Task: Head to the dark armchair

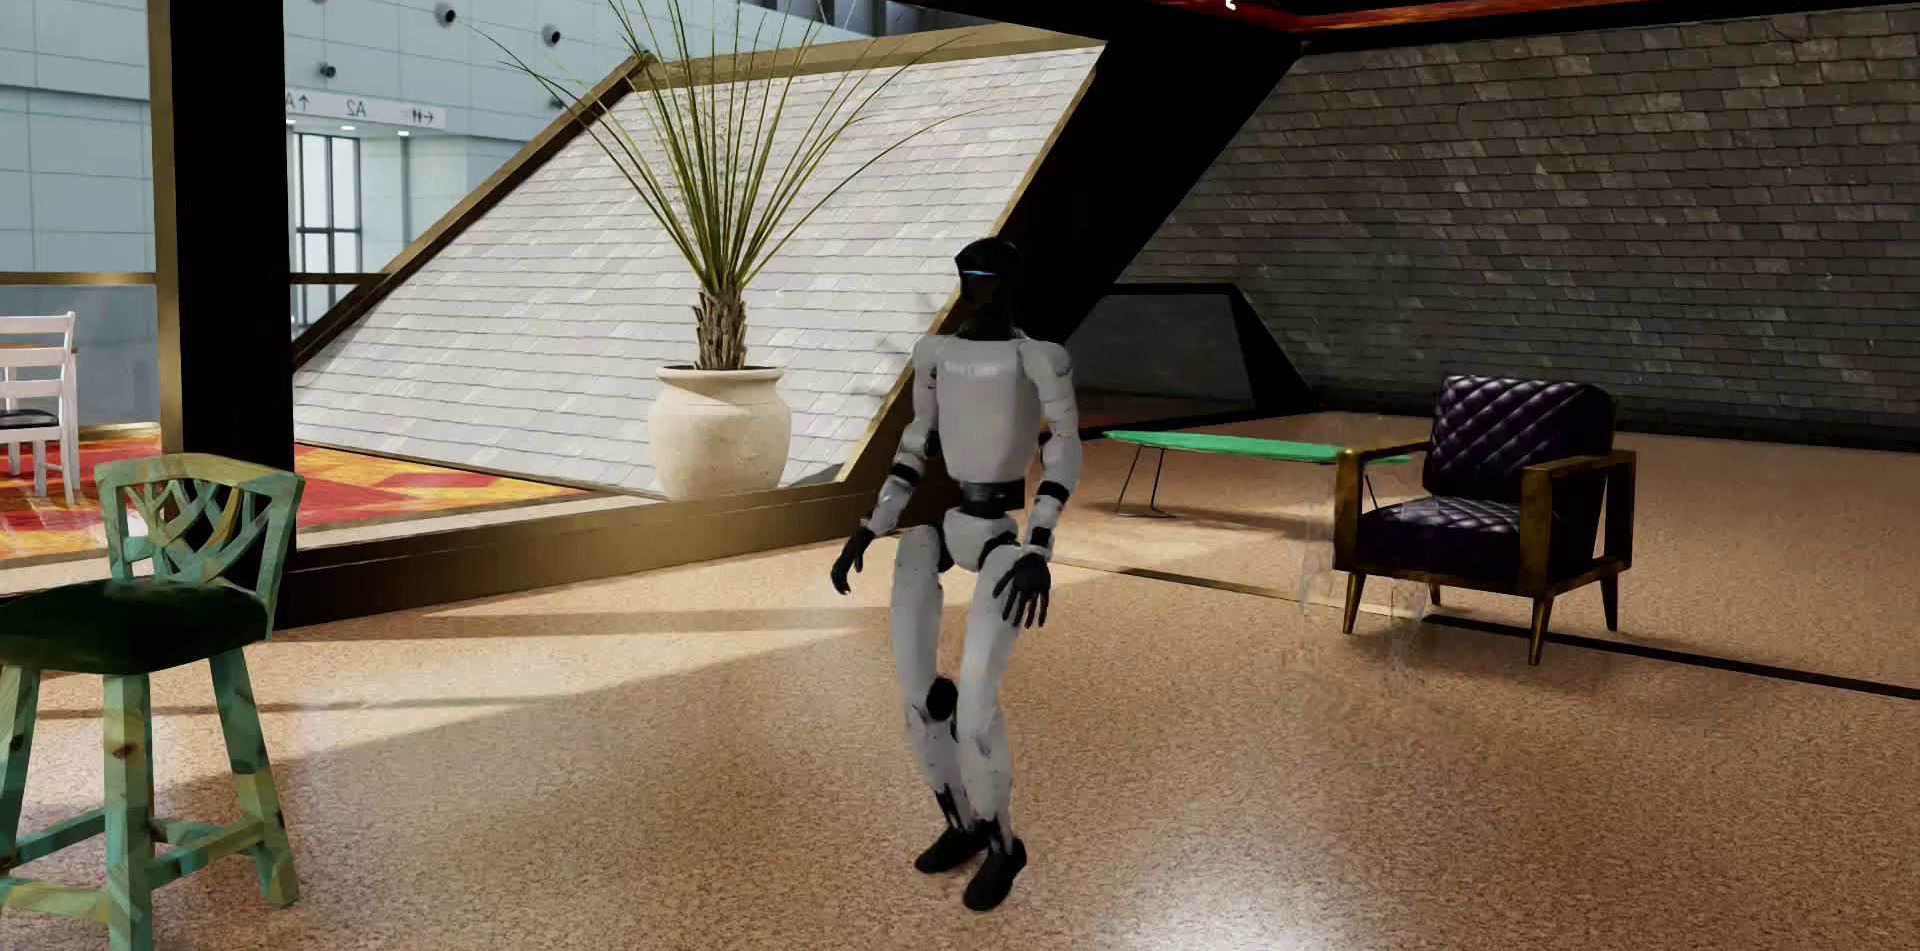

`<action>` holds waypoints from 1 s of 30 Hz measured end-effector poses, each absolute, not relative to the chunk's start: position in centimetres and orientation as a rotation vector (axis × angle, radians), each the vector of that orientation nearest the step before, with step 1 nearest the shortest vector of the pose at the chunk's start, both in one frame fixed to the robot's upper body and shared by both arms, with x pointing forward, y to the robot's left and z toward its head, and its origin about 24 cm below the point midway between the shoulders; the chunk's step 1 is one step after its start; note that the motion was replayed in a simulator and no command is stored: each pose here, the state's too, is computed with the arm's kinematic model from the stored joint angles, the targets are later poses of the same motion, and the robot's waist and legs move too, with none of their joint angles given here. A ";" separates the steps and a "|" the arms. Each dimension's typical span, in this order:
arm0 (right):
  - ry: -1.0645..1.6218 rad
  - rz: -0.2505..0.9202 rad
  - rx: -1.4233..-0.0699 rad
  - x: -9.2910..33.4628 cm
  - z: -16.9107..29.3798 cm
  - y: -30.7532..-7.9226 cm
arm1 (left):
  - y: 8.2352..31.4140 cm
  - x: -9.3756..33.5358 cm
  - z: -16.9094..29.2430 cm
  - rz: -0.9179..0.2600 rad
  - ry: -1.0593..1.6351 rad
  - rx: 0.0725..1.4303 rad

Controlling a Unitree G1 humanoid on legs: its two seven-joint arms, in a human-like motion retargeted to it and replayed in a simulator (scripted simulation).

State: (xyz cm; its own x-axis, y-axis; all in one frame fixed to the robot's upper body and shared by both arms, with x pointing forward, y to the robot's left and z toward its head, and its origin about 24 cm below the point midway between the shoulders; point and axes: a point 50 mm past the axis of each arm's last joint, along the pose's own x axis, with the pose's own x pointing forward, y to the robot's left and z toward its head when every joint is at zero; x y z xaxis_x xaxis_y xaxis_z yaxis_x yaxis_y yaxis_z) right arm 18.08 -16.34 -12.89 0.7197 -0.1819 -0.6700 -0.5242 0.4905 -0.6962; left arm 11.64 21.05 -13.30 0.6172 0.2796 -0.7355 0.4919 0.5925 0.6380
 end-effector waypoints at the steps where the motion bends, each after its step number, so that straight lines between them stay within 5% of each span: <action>1: 0.716 0.251 -1.071 19.1 -12.3 -15.9 | 20.9 12.1 -13.2 -0.150 0.926 0.963; 9: 0.571 0.413 -1.064 20.0 -11.5 -12.0 | 19.7 9.9 -14.6 -0.175 1.053 0.898; 16: 0.869 0.595 -1.233 12.8 -15.1 -16.8 | 17.4 9.3 -15.6 -0.313 1.085 0.906; 21: 0.987 0.288 -1.145 12.2 -14.3 -21.6 | 16.7 12.6 -14.9 -0.296 0.937 0.977; 23: 0.971 0.210 -1.088 12.2 -14.0 -21.6 | 16.6 14.6 -14.1 -0.295 0.864 0.990; 30: 1.006 0.216 -1.003 10.3 -15.0 -18.5 | 16.2 18.9 -11.6 -0.318 0.656 1.053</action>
